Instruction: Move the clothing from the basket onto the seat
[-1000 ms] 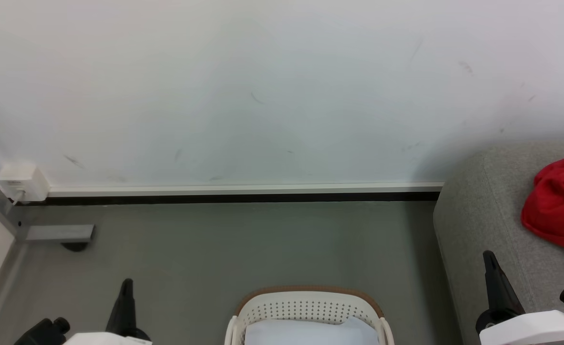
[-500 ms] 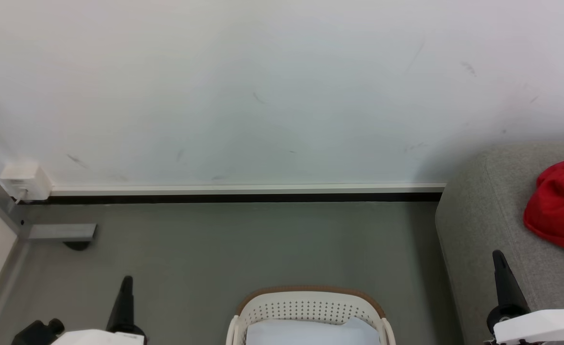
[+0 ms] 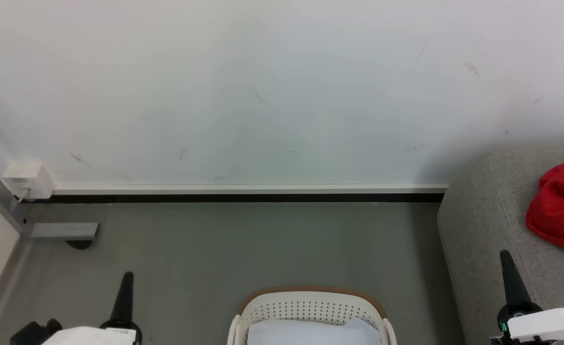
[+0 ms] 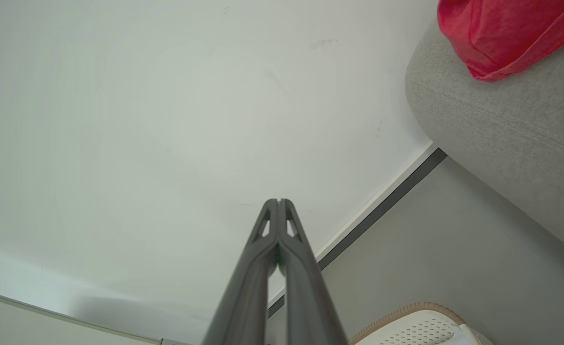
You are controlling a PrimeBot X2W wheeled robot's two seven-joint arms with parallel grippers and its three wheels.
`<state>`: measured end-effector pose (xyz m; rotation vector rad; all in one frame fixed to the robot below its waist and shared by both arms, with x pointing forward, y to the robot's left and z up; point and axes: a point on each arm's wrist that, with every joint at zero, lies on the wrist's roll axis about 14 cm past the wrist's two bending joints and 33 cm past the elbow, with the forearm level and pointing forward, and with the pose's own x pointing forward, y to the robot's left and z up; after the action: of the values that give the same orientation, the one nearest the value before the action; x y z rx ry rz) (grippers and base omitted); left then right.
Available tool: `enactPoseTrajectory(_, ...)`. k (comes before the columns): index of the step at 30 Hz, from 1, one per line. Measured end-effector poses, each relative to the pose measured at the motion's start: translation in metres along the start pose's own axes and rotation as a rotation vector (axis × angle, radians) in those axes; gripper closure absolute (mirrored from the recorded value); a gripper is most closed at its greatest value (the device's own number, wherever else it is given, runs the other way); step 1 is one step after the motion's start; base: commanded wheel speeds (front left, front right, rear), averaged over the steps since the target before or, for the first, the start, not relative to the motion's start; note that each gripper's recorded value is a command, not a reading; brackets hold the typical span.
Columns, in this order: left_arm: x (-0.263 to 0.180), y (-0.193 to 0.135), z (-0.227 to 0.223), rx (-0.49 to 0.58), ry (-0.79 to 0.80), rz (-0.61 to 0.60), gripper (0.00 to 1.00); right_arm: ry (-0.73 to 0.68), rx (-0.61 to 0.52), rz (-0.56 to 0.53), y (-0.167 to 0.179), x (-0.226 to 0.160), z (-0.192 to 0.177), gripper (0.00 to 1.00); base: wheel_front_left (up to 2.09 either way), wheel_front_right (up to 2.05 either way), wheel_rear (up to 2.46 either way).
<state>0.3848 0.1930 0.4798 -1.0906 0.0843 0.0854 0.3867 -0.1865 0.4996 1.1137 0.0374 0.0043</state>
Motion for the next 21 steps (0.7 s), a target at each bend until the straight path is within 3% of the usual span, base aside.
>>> enactPoseTrajectory(21, 0.0005, -0.0058, 0.0047, -0.192, 0.006, -0.029, 1.0, -0.011, 0.184, 0.0, 0.0, 0.0016, 0.0064, 1.0, 0.0, 0.0, 0.0)
